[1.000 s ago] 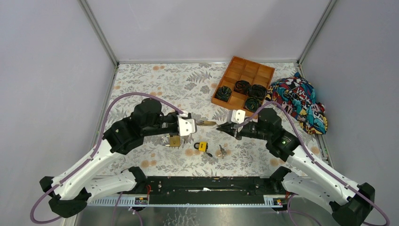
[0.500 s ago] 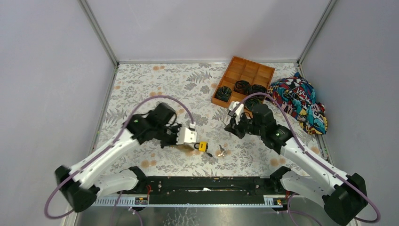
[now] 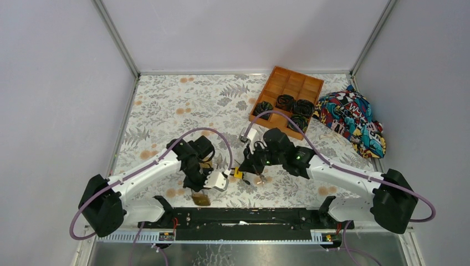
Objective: Lock with the key
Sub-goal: Place the lock at the center of the board, then place the key at the center of the board.
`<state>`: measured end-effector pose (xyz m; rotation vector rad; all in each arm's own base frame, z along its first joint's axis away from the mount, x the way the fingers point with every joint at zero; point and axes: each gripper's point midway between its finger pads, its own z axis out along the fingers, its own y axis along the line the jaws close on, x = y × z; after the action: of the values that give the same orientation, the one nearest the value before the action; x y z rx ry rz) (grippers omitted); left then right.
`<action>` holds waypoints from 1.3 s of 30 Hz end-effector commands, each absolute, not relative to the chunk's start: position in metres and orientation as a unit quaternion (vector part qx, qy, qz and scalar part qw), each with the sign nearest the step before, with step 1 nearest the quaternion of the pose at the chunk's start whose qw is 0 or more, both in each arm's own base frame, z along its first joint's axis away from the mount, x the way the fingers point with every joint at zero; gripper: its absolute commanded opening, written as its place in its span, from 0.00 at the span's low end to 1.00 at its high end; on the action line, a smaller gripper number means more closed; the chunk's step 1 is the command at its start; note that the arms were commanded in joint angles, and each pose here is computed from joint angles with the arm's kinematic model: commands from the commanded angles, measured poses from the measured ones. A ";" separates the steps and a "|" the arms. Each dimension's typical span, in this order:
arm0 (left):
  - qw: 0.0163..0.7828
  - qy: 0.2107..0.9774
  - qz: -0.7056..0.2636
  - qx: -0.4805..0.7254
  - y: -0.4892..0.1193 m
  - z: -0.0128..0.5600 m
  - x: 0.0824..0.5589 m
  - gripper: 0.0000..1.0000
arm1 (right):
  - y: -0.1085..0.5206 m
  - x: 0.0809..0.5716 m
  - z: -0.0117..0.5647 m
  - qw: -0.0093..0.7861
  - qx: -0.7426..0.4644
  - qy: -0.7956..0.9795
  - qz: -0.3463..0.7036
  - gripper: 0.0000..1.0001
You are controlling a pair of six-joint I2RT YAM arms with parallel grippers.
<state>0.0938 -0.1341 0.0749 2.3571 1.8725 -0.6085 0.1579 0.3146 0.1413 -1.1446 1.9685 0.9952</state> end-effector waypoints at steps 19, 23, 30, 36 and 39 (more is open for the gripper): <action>0.260 0.621 -0.099 0.733 -0.148 0.116 0.152 0.98 | 0.416 0.121 0.086 0.147 -0.355 0.817 0.430 0.00; 0.452 0.683 -0.094 0.566 -0.170 0.181 0.196 0.99 | 0.432 0.116 0.073 0.120 -0.345 0.826 0.429 0.00; 0.643 0.740 -0.025 0.195 -0.111 0.268 0.258 0.98 | 0.440 0.092 0.042 0.030 -0.350 0.832 0.430 0.14; 0.634 0.757 0.020 0.153 -0.088 0.252 0.263 0.99 | 0.435 0.094 0.053 0.015 -0.370 0.839 0.398 0.55; 0.642 0.753 0.020 0.145 -0.086 0.252 0.263 0.98 | 0.430 0.098 0.071 0.027 -0.382 0.842 0.381 0.94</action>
<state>0.2544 -0.0957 0.2362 0.4977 1.7755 0.0389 0.0969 0.4325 0.0358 -1.1015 2.6452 1.2218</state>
